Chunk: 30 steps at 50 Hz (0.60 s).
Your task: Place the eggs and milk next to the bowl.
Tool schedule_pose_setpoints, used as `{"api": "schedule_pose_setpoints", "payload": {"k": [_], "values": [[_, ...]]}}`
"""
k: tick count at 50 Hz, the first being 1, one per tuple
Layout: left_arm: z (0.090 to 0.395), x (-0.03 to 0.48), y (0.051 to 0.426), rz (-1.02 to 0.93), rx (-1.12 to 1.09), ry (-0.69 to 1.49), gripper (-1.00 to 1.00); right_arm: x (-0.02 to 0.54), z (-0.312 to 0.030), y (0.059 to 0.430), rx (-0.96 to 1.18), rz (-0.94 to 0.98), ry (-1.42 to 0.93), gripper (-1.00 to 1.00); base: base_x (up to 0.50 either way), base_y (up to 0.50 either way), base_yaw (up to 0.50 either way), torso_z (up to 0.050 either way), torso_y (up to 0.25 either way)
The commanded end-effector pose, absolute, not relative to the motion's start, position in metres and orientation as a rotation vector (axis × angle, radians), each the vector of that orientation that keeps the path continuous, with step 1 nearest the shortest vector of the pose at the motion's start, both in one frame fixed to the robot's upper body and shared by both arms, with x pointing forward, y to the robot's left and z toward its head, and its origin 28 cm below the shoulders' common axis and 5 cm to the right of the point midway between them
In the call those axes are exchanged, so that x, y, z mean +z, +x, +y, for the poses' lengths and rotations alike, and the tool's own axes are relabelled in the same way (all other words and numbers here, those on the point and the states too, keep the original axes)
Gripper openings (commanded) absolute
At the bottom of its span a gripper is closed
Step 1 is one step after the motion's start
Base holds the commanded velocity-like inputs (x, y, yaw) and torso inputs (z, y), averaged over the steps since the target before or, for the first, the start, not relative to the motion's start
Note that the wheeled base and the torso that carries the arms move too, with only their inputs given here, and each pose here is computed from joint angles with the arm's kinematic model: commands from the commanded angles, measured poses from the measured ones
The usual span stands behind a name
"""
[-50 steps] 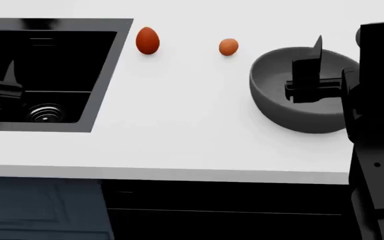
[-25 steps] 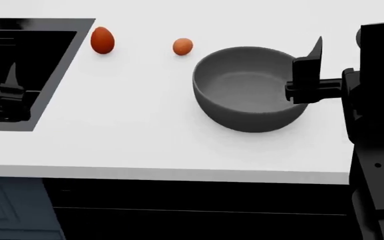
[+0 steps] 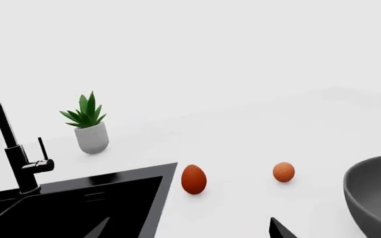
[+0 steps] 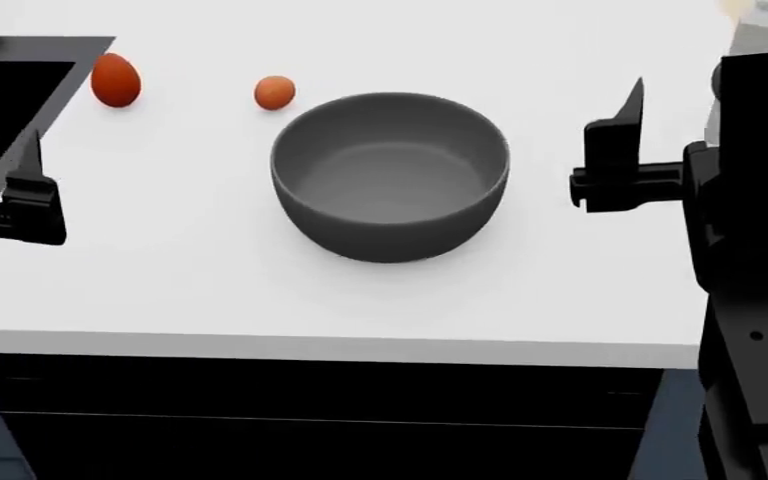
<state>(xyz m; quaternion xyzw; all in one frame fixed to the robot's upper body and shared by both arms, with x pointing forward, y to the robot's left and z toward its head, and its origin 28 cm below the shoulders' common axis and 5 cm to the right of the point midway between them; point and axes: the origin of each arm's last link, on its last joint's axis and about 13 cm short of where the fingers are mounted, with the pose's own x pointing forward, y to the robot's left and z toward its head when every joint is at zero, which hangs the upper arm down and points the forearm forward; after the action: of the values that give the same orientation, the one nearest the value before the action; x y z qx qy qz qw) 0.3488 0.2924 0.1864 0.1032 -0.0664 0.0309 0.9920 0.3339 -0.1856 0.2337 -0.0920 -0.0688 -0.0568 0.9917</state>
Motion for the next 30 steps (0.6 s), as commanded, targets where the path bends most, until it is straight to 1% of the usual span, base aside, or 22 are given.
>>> {"api": "schedule_pose_setpoints", "payload": {"k": [1,7,15,21,30], "values": [[0.2911,0.1866,0.3475,-0.151,0.041,0.191,1.0,0.2321,-0.1844,0.3335,-0.091,-0.141,-0.164,1.0,0.0,-0.33,0.0,0.0,0.0],[0.2921,0.1861,0.3474,-0.151,0.041,0.192,1.0,0.2321,-0.1835,0.3342,-0.088,-0.139,-0.169,1.0,0.0,-0.33,0.0,0.0,0.0],[0.2925,0.187,0.3468,-0.153,0.042,0.191,1.0,0.2303,-0.1828,0.3351,-0.081,-0.132,-0.172,1.0,0.0,0.0,0.0,0.0,0.0],[0.292,0.1865,0.3483,-0.153,0.04,0.192,1.0,0.2302,-0.1833,0.3354,-0.08,-0.125,-0.179,1.0,0.33,0.0,0.0,0.0,0.0],[0.2922,0.1881,0.3485,-0.155,0.04,0.19,1.0,0.2305,-0.1831,0.3355,-0.078,-0.123,-0.184,1.0,0.44,0.0,0.0,0.0,0.0]]}}
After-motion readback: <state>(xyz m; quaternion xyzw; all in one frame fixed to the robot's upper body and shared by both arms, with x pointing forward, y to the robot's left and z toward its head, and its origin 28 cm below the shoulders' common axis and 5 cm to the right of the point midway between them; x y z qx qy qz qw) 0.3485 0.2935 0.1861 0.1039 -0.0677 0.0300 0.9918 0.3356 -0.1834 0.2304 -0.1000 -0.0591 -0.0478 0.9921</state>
